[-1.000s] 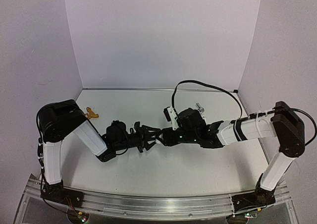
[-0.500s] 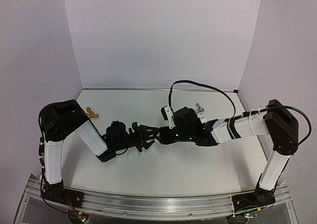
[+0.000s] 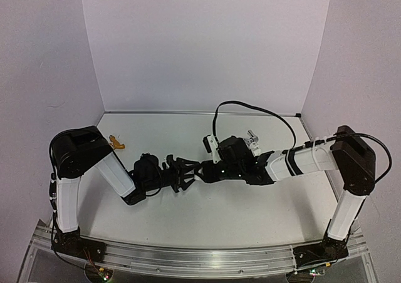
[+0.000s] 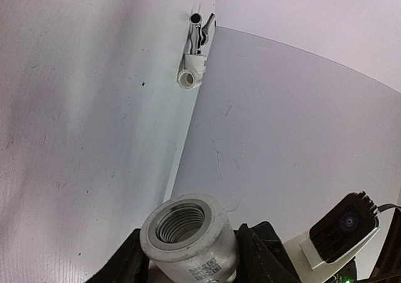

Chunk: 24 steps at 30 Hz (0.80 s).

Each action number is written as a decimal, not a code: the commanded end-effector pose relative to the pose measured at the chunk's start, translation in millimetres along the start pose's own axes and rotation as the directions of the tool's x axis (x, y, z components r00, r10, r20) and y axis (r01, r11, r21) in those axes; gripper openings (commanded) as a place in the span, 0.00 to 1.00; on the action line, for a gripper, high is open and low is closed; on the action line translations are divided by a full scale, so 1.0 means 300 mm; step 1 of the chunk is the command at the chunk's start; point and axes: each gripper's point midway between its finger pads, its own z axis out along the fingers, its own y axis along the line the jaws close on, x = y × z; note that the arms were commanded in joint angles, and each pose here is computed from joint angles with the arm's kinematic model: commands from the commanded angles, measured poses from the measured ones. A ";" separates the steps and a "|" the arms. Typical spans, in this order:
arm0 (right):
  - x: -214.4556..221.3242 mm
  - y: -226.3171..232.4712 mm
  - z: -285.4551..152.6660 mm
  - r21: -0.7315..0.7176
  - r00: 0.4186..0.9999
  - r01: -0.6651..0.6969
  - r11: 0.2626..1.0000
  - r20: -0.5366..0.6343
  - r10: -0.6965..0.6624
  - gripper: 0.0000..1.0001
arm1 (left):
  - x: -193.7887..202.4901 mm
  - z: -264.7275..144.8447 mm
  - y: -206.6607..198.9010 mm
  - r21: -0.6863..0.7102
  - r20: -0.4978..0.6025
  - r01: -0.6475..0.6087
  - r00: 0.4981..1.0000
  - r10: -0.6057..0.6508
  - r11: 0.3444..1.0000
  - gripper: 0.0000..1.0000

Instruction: Install the water faucets

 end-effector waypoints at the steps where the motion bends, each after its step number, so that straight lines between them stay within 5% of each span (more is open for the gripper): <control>1: -0.078 0.018 -0.014 0.015 0.996 0.019 1.000 0.084 -0.021 0.00 | 0.128 -0.040 -0.245 0.276 -0.114 -0.092 0.985 0.127 0.957 0.73; 3: -0.088 0.001 -0.032 0.047 0.995 0.024 0.999 0.096 -0.029 0.00 | 0.115 -0.050 -0.230 0.265 -0.093 -0.101 0.987 0.130 0.959 0.88; 6: -0.085 -0.044 -0.060 0.126 0.995 0.050 0.991 0.080 -0.060 0.00 | 0.068 -0.103 -0.195 0.231 -0.032 -0.130 0.989 0.141 0.964 0.97; 9: -0.065 -0.114 -0.079 0.220 0.997 0.077 0.972 -0.008 -0.077 0.00 | 0.001 -0.180 -0.179 0.193 0.050 -0.185 0.983 0.179 0.964 0.99; 13: 0.030 -0.221 -0.120 0.231 0.956 0.030 0.973 -0.291 0.039 0.00 | -0.070 -0.284 -0.163 0.093 0.146 -0.286 0.951 0.271 0.954 0.96; 18: 0.125 -0.333 -0.264 0.308 0.838 0.111 0.945 -0.540 0.078 0.00 | -0.111 -0.335 -0.195 -0.103 0.197 -0.474 0.852 0.485 0.875 0.96; 24: 0.217 -0.409 -0.333 0.285 0.689 0.195 0.939 -0.721 0.076 0.00 | -0.129 -0.408 -0.375 -0.238 0.243 -0.666 0.664 0.707 0.707 0.96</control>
